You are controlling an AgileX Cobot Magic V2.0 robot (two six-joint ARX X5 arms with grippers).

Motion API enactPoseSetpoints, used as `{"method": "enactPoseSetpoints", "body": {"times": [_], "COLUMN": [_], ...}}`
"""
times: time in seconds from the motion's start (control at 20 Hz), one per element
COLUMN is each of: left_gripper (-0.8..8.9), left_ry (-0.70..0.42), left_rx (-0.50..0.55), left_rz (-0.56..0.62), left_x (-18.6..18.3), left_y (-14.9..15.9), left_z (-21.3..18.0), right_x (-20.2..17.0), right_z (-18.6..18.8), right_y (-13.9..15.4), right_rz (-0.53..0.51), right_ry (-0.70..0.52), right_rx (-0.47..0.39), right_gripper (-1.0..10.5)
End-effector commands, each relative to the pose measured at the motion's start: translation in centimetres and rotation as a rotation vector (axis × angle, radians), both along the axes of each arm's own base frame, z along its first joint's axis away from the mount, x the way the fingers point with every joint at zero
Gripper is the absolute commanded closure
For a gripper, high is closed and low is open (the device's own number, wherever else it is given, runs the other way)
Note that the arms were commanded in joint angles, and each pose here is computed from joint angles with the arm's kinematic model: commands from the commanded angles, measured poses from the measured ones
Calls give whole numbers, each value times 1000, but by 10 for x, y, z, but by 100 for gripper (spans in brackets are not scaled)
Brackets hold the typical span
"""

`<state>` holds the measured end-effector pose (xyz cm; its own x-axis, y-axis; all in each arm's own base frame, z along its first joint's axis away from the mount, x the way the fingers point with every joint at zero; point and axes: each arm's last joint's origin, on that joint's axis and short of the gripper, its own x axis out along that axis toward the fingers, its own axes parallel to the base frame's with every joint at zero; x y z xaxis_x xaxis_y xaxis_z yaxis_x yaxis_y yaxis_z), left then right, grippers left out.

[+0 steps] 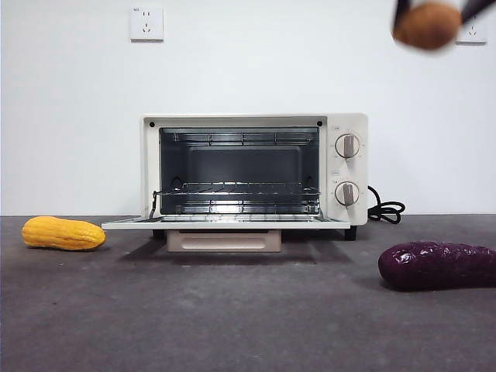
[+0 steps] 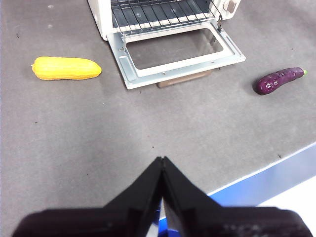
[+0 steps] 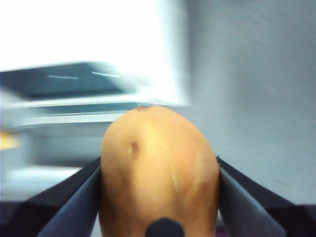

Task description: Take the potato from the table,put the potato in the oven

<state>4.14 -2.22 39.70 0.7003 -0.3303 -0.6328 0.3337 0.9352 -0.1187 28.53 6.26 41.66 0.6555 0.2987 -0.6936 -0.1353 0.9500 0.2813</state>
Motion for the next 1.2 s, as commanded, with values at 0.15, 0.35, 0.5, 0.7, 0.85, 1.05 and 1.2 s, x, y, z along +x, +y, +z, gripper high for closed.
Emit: {"method": "enactPoseSetpoints", "body": {"times": [0.15,0.35,0.5,0.7,0.85,1.05,1.2], "left_gripper": [819,819,819,819,819,819,819], "left_ry": [-9,-15,-16,-17,-22,-46,-46], "left_rx": [14,26,28,29,38,83,84], "left_rz": [0,4,8,8,12,56,58], "left_x": [0,0,0,0,0,1,1], "left_y": [0,1,1,1,1,3,3], "left_z": [-1,-1,-1,-1,-1,-1,-1], "right_x": [-22,-21,-9,19,43,69,82], "right_z": [9,2,-15,-59,-96,-127,-144], "right_y": [44,108,148,178,195,212,220], "right_rz": [312,425,472,464,455,382,333], "right_ry": [-51,-170,-217,-142,-95,-171,-225], "right_rx": [58,-7,-8,-65,-92,-131,-157], "right_gripper": [826,825,825,826,825,824,824]}}
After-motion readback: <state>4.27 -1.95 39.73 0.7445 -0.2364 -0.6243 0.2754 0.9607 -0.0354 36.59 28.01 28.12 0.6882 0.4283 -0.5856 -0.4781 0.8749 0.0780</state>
